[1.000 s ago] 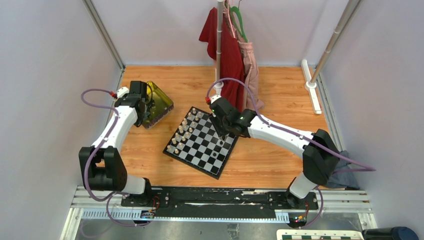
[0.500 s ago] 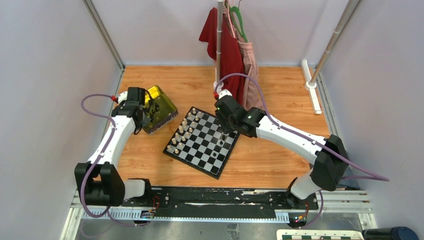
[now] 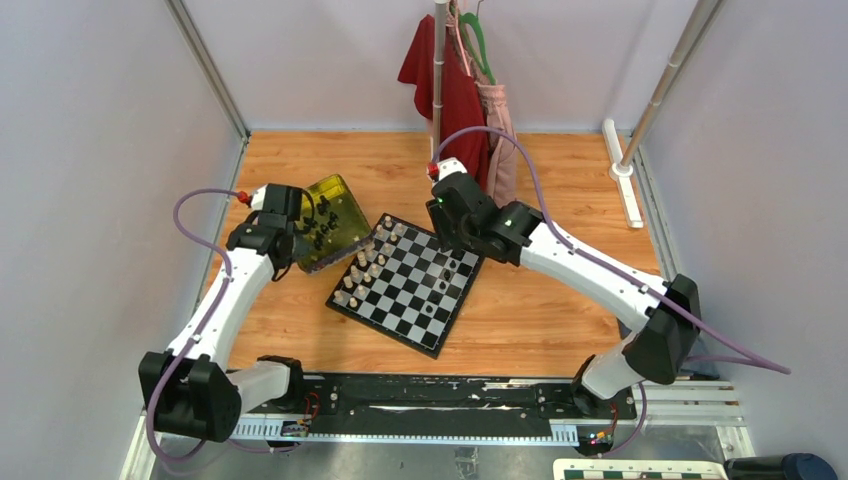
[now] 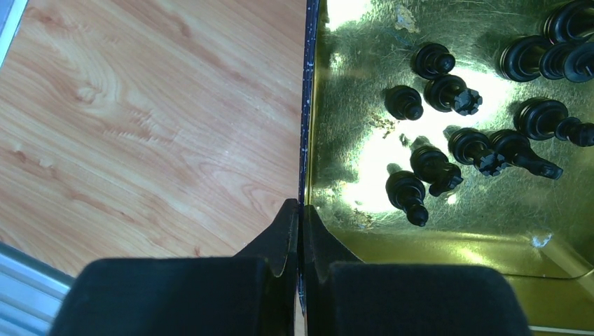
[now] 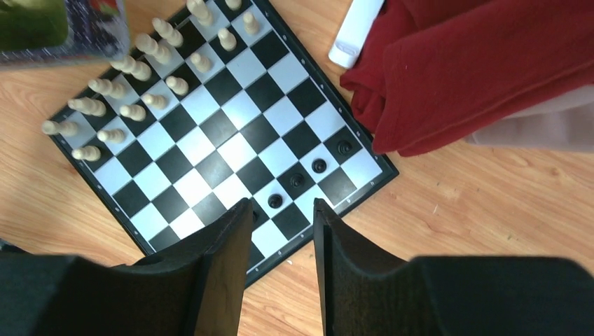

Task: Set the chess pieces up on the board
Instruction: Place the storage box at the center of the board.

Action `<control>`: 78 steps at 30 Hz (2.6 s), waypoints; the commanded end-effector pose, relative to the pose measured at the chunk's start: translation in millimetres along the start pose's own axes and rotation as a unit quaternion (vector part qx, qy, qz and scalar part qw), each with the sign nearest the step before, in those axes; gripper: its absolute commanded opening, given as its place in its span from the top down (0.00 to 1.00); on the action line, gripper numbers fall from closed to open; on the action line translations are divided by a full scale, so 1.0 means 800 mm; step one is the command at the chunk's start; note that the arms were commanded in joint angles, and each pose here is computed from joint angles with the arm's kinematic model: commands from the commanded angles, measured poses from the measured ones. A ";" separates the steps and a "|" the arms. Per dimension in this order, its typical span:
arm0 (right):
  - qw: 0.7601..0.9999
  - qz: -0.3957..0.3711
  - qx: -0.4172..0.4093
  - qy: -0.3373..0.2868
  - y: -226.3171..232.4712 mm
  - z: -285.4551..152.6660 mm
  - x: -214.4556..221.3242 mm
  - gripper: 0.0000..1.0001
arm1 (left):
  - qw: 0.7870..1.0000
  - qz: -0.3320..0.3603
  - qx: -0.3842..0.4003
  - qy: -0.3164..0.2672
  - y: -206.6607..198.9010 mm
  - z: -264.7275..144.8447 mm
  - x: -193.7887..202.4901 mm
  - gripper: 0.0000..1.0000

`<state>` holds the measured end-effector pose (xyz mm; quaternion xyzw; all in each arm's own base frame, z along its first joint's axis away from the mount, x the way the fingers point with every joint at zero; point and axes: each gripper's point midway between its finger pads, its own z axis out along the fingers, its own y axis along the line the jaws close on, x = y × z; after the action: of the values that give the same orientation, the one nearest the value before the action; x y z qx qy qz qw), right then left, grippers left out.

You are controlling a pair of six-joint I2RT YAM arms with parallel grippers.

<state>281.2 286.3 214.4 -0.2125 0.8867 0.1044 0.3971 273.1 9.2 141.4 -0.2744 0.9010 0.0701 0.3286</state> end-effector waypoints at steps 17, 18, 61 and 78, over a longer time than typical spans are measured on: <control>1.000 -0.010 -0.006 -0.019 0.055 0.017 -0.076 0.55 | 0.993 0.040 0.111 -0.023 -0.046 -0.048 0.012 1.00; 1.000 -0.008 -0.007 -0.021 0.059 0.018 -0.080 0.55 | 0.992 0.044 0.114 -0.022 -0.047 -0.049 0.014 1.00; 0.999 -0.021 0.042 0.016 0.121 0.112 -0.072 0.60 | 0.987 0.066 0.142 -0.035 -0.052 -0.077 0.021 1.00; 0.996 -0.023 0.079 0.028 0.104 0.116 -0.064 1.00 | 0.989 0.065 0.128 -0.037 -0.043 -0.072 0.024 0.97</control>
<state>341.2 417.8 191.7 -0.1863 0.8967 0.0439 0.3990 243.2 -47.0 164.7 -0.1727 0.9151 -0.0122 0.3641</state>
